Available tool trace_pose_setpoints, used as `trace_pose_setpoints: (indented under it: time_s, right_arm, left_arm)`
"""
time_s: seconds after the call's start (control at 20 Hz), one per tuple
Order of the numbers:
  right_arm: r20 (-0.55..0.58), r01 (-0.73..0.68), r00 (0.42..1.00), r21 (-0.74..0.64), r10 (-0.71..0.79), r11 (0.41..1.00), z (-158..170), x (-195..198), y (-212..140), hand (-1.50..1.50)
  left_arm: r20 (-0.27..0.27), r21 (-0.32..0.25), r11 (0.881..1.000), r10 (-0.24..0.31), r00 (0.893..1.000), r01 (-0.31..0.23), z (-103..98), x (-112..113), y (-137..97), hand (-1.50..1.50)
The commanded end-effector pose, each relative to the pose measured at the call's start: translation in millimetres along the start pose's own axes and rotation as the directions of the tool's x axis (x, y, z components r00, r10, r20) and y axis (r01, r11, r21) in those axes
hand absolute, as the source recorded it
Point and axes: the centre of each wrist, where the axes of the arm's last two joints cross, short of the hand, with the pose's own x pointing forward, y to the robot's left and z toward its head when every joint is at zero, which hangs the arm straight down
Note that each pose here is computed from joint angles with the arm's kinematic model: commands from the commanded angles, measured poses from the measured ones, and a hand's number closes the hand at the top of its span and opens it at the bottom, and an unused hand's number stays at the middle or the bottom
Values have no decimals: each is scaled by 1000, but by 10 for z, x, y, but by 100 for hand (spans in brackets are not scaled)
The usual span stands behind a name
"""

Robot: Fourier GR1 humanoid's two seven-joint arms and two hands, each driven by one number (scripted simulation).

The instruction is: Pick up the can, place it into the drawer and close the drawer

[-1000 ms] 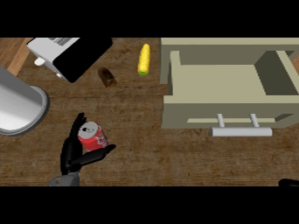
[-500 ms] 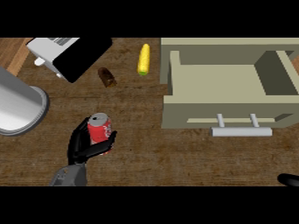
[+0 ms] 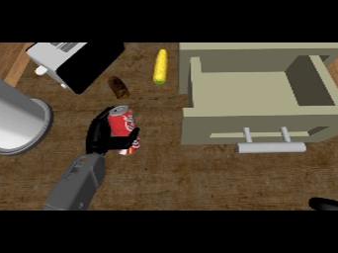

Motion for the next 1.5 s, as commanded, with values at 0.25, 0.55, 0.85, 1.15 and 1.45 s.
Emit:
trace_pose_setpoints:
  time_s: [0.25,0.55,0.85,1.15,1.45]
  right_arm:
    - [5,-37,999,-30,37,999,-9,119,-146,-150]
    - [2,-30,1000,-25,30,999,169,31,-145,-150]
    - [9,-36,999,-41,37,999,39,46,-208,-150]
    - [17,-20,1000,-24,21,1000,64,123,-150,-150]
    - [1,-37,999,-27,37,999,-50,91,-146,-150]
  left_arm:
    - [22,-123,992,24,999,-21,-407,474,-320,150]
    - [105,-155,987,-25,994,41,-658,1064,-564,150]
    - [106,-214,976,-24,994,46,-844,1734,-1086,150]
    - [139,-204,977,-33,990,61,-753,2209,-1570,150]
    - [157,-232,967,-68,985,104,-807,2634,-1916,150]
